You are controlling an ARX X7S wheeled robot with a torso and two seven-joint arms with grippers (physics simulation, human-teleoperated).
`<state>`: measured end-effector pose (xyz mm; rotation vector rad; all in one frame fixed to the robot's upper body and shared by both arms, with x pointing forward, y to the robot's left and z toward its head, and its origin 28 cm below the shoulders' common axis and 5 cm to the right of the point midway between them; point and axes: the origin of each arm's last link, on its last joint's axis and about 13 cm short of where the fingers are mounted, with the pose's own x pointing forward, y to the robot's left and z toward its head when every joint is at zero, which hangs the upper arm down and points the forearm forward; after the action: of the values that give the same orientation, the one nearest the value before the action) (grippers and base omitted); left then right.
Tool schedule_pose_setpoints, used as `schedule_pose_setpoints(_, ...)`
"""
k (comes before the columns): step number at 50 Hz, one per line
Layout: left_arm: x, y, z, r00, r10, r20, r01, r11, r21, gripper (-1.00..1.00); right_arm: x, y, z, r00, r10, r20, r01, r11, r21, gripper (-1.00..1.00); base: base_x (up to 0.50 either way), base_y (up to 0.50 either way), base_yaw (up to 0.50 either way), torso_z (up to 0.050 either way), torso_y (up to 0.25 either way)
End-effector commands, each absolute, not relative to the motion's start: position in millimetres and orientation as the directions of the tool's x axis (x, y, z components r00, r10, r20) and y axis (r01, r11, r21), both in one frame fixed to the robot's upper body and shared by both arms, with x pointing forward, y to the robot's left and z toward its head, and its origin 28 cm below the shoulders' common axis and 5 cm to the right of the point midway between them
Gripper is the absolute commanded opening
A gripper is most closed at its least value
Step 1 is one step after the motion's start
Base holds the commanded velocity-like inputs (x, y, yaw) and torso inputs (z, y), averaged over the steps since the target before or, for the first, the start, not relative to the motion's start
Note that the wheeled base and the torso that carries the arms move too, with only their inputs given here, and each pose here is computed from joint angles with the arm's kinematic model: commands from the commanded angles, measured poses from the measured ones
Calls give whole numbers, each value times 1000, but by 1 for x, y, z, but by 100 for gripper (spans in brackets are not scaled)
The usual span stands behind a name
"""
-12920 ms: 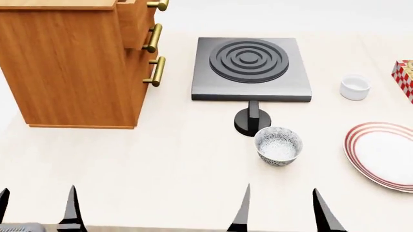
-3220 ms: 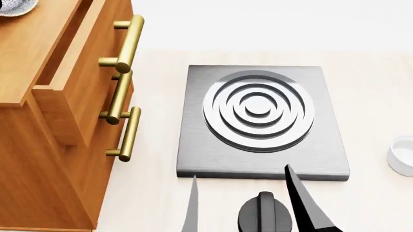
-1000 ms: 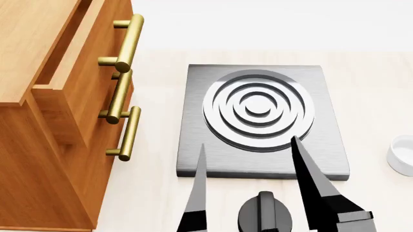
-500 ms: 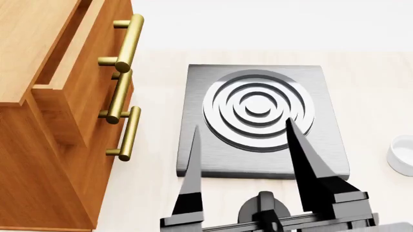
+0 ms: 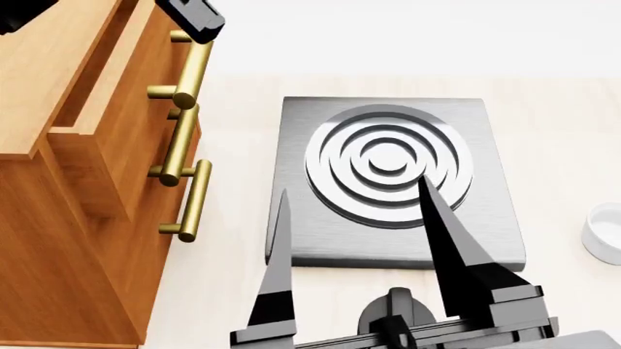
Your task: Pick the akita bowl on the wooden cabinet and place it on the plate.
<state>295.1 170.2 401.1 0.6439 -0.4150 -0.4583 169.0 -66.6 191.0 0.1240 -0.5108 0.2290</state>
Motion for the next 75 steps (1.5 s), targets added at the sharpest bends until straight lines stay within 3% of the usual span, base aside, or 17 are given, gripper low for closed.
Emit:
schedule_pose_setpoints(1, 302, 179, 395, 827, -513, 230, 276, 726, 630, -100, 169, -66, 191, 847, 187, 497, -248, 967, 58, 100, 0, 0, 0, 0, 0)
schedule_pose_setpoints(46, 308, 199, 370, 817, -559, 139, 373, 697, 612, -100, 166, -67, 192, 842, 190, 504, -253, 966, 59, 100, 0, 0, 0, 0, 0)
schedule_pose_setpoints(57, 299, 197, 360, 740, -660, 129, 462, 638, 616, -100, 166, -67, 193, 843, 190, 504, -254, 965, 61, 100, 0, 0, 0, 0, 1)
schedule_pose_setpoints(75, 296, 195, 350, 716, -689, 115, 487, 611, 624, -100, 166, -67, 192, 845, 188, 501, -252, 966, 61, 100, 0, 0, 0, 0, 1)
